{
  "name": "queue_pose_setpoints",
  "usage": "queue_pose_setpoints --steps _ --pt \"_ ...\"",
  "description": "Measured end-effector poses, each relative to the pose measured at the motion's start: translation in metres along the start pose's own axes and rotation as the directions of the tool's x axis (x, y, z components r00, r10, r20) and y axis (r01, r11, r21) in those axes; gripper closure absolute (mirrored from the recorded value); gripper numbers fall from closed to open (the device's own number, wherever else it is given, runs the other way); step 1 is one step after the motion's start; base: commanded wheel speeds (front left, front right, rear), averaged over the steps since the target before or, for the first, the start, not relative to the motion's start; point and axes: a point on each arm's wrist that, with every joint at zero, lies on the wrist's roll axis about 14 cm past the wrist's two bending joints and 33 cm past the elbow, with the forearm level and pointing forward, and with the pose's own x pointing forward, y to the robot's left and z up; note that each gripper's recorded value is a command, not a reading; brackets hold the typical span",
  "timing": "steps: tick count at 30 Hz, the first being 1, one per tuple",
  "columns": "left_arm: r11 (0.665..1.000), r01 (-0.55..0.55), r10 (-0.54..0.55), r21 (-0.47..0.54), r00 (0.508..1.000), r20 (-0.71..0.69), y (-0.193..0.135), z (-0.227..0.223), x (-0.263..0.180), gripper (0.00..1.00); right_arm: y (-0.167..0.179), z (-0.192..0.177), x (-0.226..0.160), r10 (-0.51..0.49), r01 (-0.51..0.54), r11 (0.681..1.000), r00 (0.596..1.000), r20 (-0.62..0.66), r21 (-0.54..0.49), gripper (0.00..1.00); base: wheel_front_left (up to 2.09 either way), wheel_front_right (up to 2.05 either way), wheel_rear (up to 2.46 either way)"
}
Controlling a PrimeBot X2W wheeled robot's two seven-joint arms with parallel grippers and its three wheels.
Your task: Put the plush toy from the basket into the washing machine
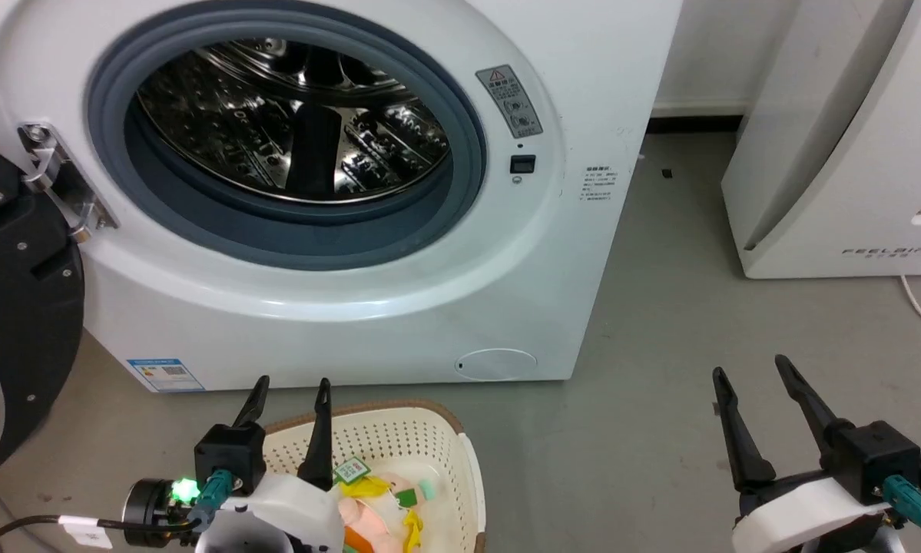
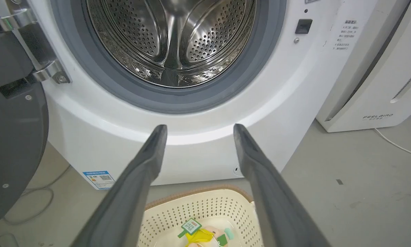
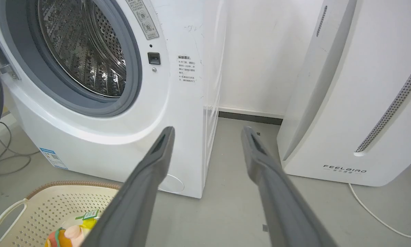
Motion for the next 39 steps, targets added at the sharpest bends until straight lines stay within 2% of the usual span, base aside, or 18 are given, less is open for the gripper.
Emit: queue_pose_setpoints --steps 12,13,21,27,39 --pt "0.999 0.051 -0.051 -0.005 0.991 -0.121 -0.013 -0.044 0.020 0.00 -0.008 -0.012 0.010 -0.020 0.020 1.000 1.000 -0.018 0.001 0.00 0.00 0.00 0.00" --pt "0.998 0.066 -0.067 -0.008 0.983 -0.170 -0.016 -0.061 0.024 0.00 -0.009 -0.016 0.013 -0.023 0.023 1.000 0.999 -0.026 0.001 0.00 0.00 0.00 0.00" --pt "0.995 0.096 -0.093 -0.006 0.951 -0.296 -0.018 -0.104 0.034 0.00 -0.014 -0.026 0.019 -0.037 0.038 0.999 0.998 -0.040 0.013 0.00 0.00 0.00 0.00" --pt "0.993 0.110 -0.116 -0.037 0.914 -0.390 -0.022 -0.137 0.040 0.00 -0.017 -0.039 0.023 -0.046 0.047 0.999 0.997 -0.069 0.013 0.00 0.00 0.00 0.00" --pt "0.990 0.143 -0.129 -0.021 0.813 -0.567 -0.018 -0.200 0.051 0.00 -0.025 -0.070 0.033 -0.067 0.070 0.997 0.989 -0.131 0.018 0.00 0.00 0.00 0.00"
